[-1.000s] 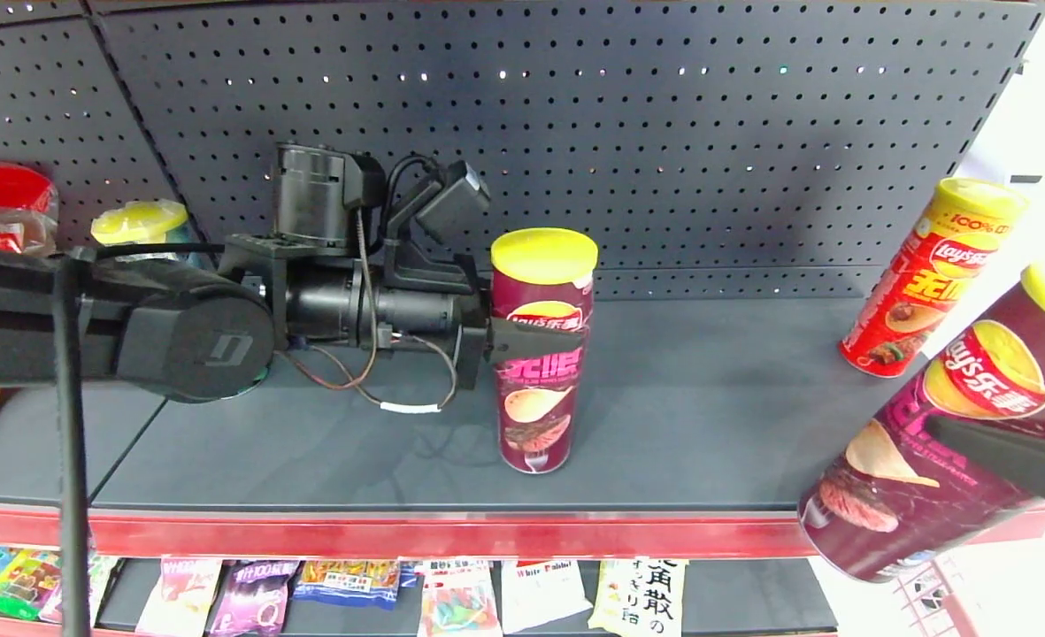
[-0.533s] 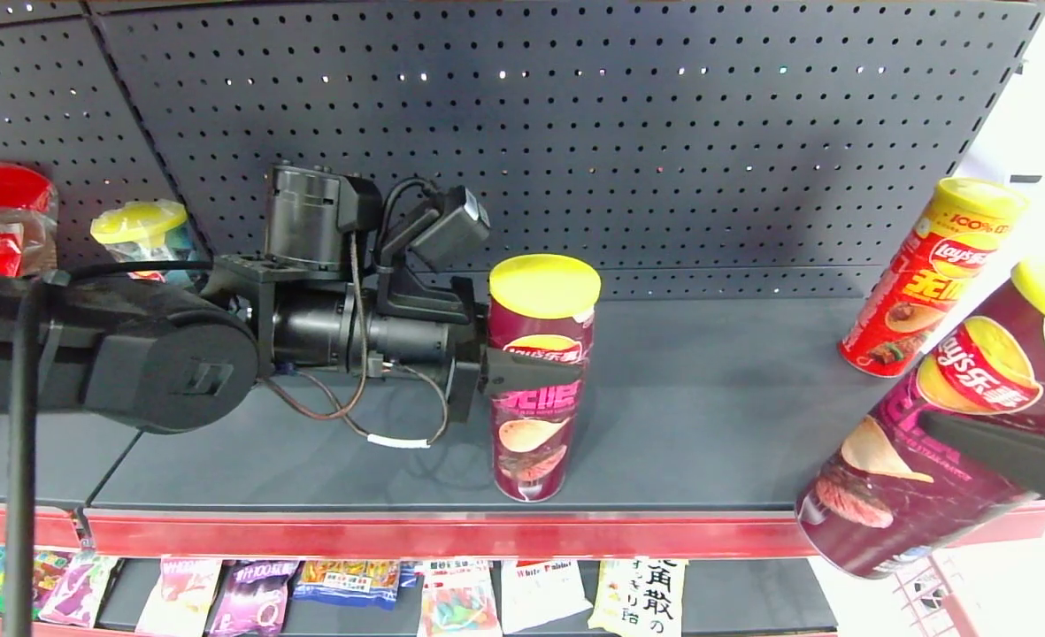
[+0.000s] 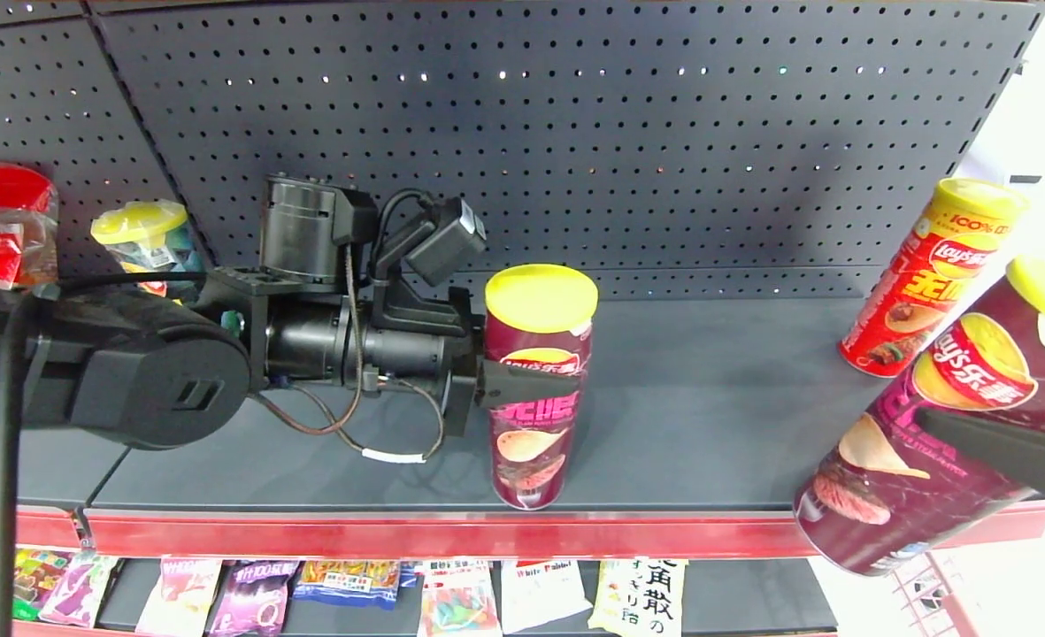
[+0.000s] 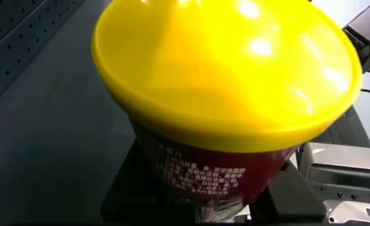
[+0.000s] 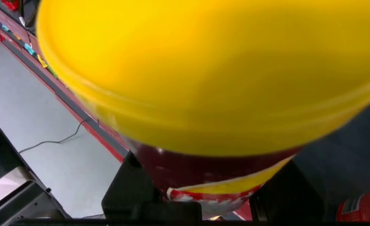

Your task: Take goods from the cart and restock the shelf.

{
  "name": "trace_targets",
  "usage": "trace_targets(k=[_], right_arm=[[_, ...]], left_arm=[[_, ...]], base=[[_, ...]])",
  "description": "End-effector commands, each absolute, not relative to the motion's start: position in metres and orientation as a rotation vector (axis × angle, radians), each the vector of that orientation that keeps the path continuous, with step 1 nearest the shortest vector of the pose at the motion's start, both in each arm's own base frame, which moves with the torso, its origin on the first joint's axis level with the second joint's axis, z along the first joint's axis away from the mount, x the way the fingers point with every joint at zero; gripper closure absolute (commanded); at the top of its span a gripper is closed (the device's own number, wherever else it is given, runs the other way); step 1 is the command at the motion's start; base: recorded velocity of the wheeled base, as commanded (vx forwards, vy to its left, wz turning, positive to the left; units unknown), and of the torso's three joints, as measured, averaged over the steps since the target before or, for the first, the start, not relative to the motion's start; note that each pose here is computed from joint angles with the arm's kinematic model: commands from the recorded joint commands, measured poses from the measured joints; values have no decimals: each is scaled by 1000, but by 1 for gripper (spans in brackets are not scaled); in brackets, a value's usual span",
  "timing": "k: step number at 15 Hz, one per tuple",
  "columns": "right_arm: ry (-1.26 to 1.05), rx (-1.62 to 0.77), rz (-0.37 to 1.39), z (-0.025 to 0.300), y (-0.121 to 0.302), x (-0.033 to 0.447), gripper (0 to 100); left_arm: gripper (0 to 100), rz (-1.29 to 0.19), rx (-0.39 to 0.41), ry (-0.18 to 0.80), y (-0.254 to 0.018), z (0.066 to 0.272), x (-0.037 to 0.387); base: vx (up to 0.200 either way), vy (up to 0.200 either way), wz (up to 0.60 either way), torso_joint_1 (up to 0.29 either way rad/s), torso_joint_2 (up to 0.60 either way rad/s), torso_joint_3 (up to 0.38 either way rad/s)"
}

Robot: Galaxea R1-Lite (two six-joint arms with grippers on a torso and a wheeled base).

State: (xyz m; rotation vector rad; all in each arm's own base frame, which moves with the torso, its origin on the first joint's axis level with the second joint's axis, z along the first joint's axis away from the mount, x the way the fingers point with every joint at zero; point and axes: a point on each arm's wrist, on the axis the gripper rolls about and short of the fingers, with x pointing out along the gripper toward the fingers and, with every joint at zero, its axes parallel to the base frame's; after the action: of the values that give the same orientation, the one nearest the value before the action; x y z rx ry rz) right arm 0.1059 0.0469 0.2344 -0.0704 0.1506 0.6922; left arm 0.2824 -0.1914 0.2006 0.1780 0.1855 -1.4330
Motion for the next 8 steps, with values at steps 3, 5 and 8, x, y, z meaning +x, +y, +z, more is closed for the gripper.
trace_targets(k=[3,5,8], right_arm=[[155,-72,695,235,48,109,100],[159,-73,700,241,52,119,100],[165,-77,720,249,61,134,100]], left_arm=[[100,-1430,176,194,-189,201,278],[0,-1428,169,211,-184,199,271],[0,-1424,164,225,-177,198,262]], base=[[0,0,0,0,0,0],[0,0,0,0,0,0],[0,0,0,0,0,0]])
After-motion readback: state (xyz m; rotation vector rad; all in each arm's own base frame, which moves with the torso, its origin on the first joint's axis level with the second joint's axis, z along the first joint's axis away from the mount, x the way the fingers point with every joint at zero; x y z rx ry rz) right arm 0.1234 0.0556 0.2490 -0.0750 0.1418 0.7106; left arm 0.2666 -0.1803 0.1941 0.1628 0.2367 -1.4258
